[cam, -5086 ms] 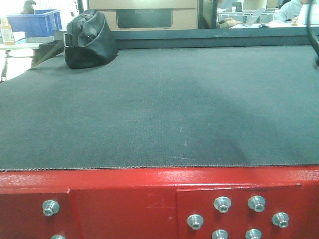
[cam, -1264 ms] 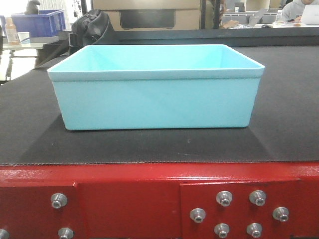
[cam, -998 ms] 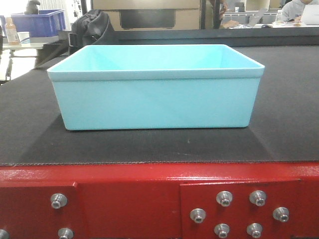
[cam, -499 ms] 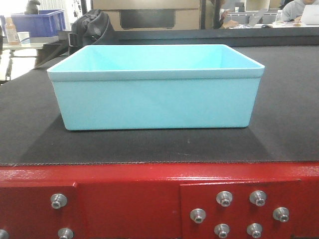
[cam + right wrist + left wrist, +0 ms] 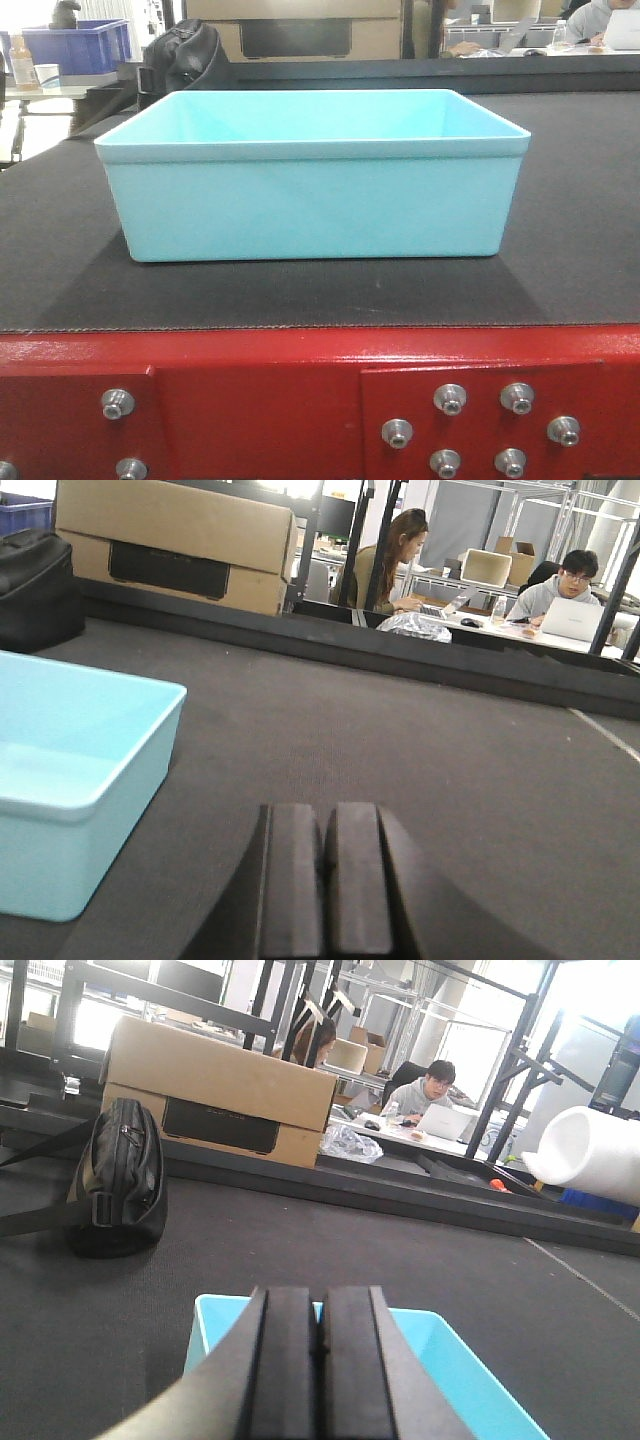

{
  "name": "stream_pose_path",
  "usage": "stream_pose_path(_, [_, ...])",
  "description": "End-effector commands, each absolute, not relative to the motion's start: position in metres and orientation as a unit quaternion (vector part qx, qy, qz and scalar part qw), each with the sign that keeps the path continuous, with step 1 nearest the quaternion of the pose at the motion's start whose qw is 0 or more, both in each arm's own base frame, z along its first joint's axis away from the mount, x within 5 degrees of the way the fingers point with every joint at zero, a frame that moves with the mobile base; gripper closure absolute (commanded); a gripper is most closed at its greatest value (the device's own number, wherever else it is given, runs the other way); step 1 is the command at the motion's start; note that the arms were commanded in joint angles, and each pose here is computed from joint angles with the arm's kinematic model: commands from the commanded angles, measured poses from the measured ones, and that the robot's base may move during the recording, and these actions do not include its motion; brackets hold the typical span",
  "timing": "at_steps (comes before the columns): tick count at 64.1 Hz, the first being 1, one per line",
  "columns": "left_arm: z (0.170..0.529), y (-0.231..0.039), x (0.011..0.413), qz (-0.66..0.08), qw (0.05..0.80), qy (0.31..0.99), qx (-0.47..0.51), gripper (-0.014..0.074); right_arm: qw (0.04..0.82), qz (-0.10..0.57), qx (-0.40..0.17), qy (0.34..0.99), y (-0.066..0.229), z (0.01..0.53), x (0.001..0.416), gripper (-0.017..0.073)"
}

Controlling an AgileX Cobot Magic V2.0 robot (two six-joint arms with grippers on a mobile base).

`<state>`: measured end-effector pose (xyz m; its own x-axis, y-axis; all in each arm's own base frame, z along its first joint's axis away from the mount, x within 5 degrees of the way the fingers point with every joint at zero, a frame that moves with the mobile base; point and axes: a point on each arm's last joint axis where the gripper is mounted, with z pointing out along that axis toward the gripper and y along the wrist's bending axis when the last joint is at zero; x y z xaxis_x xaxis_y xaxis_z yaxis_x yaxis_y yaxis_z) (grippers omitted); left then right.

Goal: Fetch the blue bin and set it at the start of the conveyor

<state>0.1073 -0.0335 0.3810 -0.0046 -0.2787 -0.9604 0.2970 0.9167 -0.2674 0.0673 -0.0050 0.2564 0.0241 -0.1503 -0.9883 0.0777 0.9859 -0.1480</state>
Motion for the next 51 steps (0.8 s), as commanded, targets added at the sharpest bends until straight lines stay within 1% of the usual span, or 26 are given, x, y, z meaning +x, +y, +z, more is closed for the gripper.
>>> stream_pose_path(1, [0.383, -0.034, 0.105, -0.208, 0.711, 0.672, 0.012, 0.0704, 0.726, -0.072, -0.014, 0.684, -0.005, 0.243, 0.062, 0.0719])
stream_pose_path(5, [0.383, -0.034, 0.105, -0.208, 0.711, 0.672, 0.012, 0.0704, 0.729, -0.049, 0.008, 0.683, -0.005, 0.232, 0.058, 0.0719])
stream_pose_path(8, [0.383, -0.034, 0.105, -0.208, 0.711, 0.672, 0.012, 0.0704, 0.734, -0.049, 0.008, 0.677, -0.004, 0.224, 0.055, 0.0719])
stream_pose_path(13, [0.383, -0.034, 0.105, -0.208, 0.711, 0.672, 0.012, 0.0704, 0.726, -0.048, 0.008, 0.686, -0.004, 0.211, 0.056, 0.0719])
stream_pose_path(16, [0.383, -0.034, 0.106, -0.207, 0.710, 0.673, 0.011, 0.0704, 0.731, -0.049, 0.008, 0.681, -0.004, 0.212, 0.056, 0.0719])
stream_pose_path(22, [0.383, -0.034, 0.105, -0.208, 0.712, 0.671, 0.012, 0.0704, 0.709, -0.048, 0.009, 0.703, -0.004, 0.206, 0.056, 0.0719])
stream_pose_path(51, [0.383, -0.034, 0.105, -0.208, 0.712, 0.671, 0.012, 0.0704, 0.711, -0.048, 0.009, 0.701, -0.004, 0.207, 0.056, 0.0719])
